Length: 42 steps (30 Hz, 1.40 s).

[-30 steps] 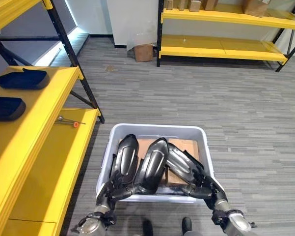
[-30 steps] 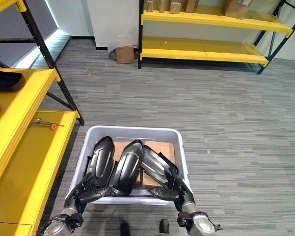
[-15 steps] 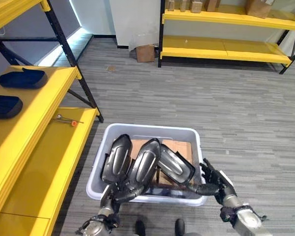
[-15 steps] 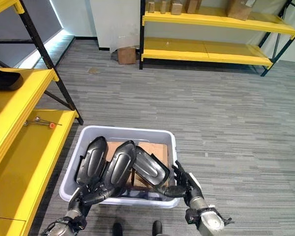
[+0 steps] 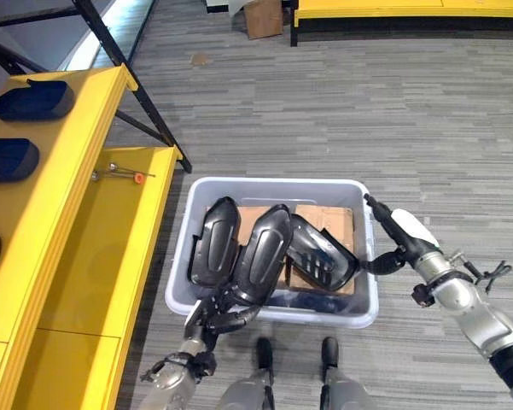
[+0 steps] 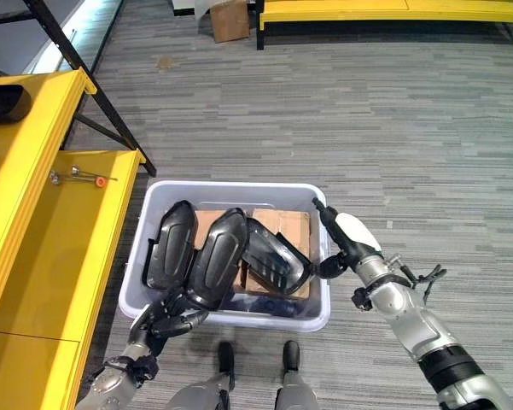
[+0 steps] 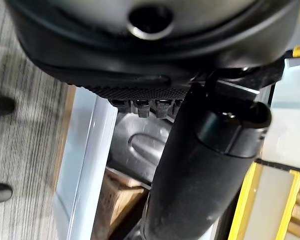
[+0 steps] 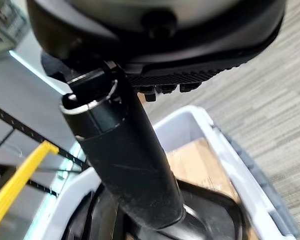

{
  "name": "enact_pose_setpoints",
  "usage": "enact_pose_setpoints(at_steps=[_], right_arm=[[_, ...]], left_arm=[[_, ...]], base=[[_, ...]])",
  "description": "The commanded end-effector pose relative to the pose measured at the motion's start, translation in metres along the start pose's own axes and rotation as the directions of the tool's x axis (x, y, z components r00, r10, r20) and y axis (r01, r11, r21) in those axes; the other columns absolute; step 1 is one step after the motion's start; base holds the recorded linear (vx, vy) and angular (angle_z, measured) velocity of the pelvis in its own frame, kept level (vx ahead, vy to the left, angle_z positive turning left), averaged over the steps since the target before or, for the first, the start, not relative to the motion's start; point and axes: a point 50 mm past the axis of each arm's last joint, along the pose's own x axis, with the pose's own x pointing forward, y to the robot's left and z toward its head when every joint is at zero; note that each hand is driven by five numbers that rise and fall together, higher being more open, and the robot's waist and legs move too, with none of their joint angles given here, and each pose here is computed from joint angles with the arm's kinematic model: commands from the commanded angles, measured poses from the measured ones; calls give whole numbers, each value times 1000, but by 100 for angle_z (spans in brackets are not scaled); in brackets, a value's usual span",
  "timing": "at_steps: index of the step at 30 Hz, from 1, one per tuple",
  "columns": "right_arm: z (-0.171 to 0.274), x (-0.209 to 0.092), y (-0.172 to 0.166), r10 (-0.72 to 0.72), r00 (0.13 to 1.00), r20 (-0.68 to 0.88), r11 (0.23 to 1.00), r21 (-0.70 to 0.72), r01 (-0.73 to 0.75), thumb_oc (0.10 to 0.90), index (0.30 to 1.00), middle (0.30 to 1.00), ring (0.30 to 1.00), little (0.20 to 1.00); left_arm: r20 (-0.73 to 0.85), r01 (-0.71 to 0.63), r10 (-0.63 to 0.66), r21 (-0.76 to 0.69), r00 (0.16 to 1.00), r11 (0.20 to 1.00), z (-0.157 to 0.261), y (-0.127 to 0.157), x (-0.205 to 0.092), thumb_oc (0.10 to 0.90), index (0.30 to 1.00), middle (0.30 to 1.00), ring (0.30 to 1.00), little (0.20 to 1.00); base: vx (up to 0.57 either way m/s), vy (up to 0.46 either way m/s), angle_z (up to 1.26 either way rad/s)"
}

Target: Move parts from the plastic box to the shelf.

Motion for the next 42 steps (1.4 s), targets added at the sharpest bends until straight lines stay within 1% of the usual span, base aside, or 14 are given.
enact_pose_setpoints(at_steps=[1,2,3,4,8,10,12,14,20,25,27,31,37,42], right_arm=[[37,22,-43,-64,981,182,905,-403,134,900,1000,1000,1000,1000],[41,24,-49,-11,980,199,770,-623,135,900,1000,1000,1000,1000],[42,26,-49,-9,979,203,766,-628,137,900,1000,1000,1000,1000],[46,29,-48,75,977,199,629,-770,108,900,1000,1000,1000,1000],[54,31,-46,108,970,219,595,-795,113,900,1000,1000,1000,1000],[55,32,-43,139,967,213,556,-825,102,900,1000,1000,1000,1000],[56,33,-40,154,966,209,544,-834,94,900,1000,1000,1000,1000],[59,34,-39,163,962,217,514,-851,105,900,1000,1000,1000,1000],[61,36,-33,189,957,221,468,-877,110,900,1000,1000,1000,1000],[64,39,-26,195,956,222,486,-868,102,900,1000,1000,1000,1000],[65,40,-28,169,958,232,520,-847,113,900,1000,1000,1000,1000],[69,44,-31,115,962,249,565,-812,143,900,1000,1000,1000,1000],[79,45,-35,73,952,297,603,-774,195,900,1000,1000,1000,1000],[87,48,-36,58,945,322,615,-757,221,900,1000,1000,1000,1000]], left_arm=[[223,58,-62,25,973,998,53,-6,12,900,1000,1000,1000,1000],[227,62,-72,50,971,997,56,-8,14,900,1000,1000,1000,1000],[230,60,-69,46,971,997,56,-8,14,900,1000,1000,1000,1000],[225,60,-75,73,971,996,58,-8,16,900,1000,1000,1000,1000],[229,51,-67,76,971,996,58,-9,19,900,1000,1000,1000,1000],[225,57,-74,83,971,995,58,-12,20,900,1000,1000,1000,1000],[235,58,-77,88,969,994,61,-14,22,900,1000,1000,1000,1000],[247,65,-87,97,965,993,65,-18,24,900,1000,1000,1000,1000],[255,67,-89,95,963,993,68,-22,27,900,1000,1000,1000,1000],[266,61,-82,87,961,994,70,-24,30,900,1000,1000,1000,1000],[270,61,-81,81,959,995,71,-25,30,900,1000,1000,1000,1000],[273,62,-81,76,959,995,71,-27,30,900,1000,1000,1000,1000],[284,60,-76,64,956,996,73,-28,30,900,1000,1000,1000,1000],[287,57,-74,68,955,996,74,-28,30,900,1000,1000,1000,1000]], base=[[-78,7,-21],[-50,8,-10],[-56,-1,-2],[-26,-6,4],[-15,-14,-1],[-12,-35,2],[0,0,0],[-8,-15,0],[0,0,0],[0,0,0],[0,0,0],[0,0,0],[0,0,0],[0,0,0]])
